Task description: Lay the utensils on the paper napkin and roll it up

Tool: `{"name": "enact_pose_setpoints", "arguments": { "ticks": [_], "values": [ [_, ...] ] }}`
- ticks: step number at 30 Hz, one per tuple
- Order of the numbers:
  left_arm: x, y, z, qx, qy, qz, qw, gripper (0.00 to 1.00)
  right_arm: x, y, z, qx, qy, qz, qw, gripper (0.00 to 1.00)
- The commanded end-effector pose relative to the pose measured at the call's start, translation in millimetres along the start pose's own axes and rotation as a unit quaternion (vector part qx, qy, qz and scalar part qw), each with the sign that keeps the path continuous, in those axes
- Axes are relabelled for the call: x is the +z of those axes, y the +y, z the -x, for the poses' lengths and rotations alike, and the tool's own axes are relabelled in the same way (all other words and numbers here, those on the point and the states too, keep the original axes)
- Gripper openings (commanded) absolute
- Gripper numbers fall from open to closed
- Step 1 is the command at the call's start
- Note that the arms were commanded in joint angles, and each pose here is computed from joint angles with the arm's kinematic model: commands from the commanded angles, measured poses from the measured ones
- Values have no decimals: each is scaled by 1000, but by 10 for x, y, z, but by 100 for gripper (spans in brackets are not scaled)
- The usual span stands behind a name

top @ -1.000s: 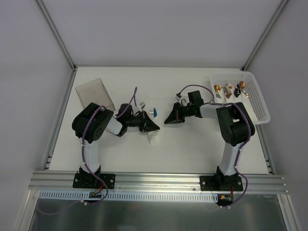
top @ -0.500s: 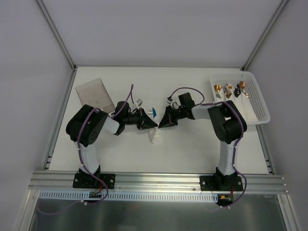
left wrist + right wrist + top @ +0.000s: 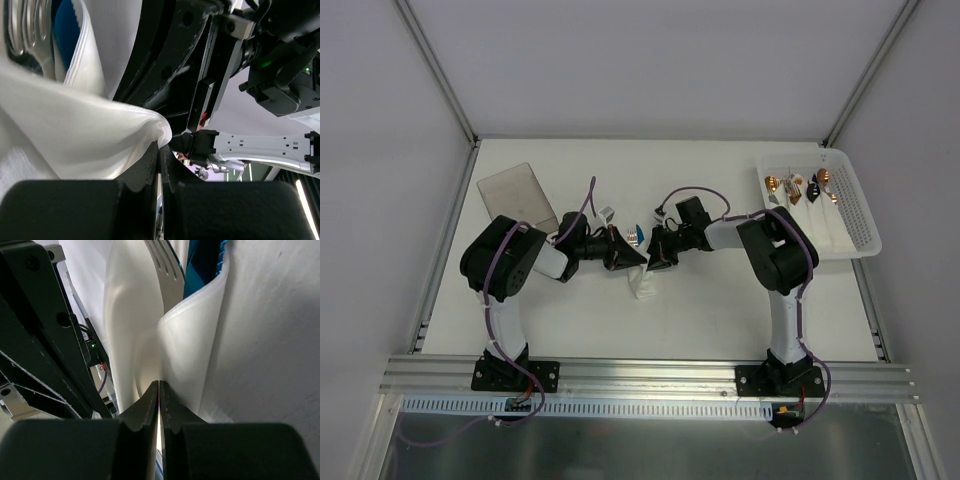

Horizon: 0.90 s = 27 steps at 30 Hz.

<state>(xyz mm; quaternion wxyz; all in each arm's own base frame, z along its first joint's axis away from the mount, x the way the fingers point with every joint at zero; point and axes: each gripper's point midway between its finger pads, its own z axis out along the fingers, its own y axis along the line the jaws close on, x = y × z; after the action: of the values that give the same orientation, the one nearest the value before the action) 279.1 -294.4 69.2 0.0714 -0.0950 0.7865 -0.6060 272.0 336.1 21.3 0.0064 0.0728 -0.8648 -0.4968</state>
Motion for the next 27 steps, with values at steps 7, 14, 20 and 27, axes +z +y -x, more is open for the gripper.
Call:
{"name": "enact_pose_setpoints", "arguments": {
  "ticks": [7,14,20,27],
  "values": [
    [105,-180,-18,37,13,-34,999,0,131,-276,-56,41,2,-41,998,5],
    [244,36,-22,9,-1,-16,1000,0,109,-322,-102,56,3,-47,997,3],
    [209,238,-102,-25,-13,-24,999,0,12,-234,-10,47,-14,-40,998,3],
    [-26,191,-403,16,-1,-41,999,0,41,-343,-23,62,-13,-52,997,3]
  ]
}}
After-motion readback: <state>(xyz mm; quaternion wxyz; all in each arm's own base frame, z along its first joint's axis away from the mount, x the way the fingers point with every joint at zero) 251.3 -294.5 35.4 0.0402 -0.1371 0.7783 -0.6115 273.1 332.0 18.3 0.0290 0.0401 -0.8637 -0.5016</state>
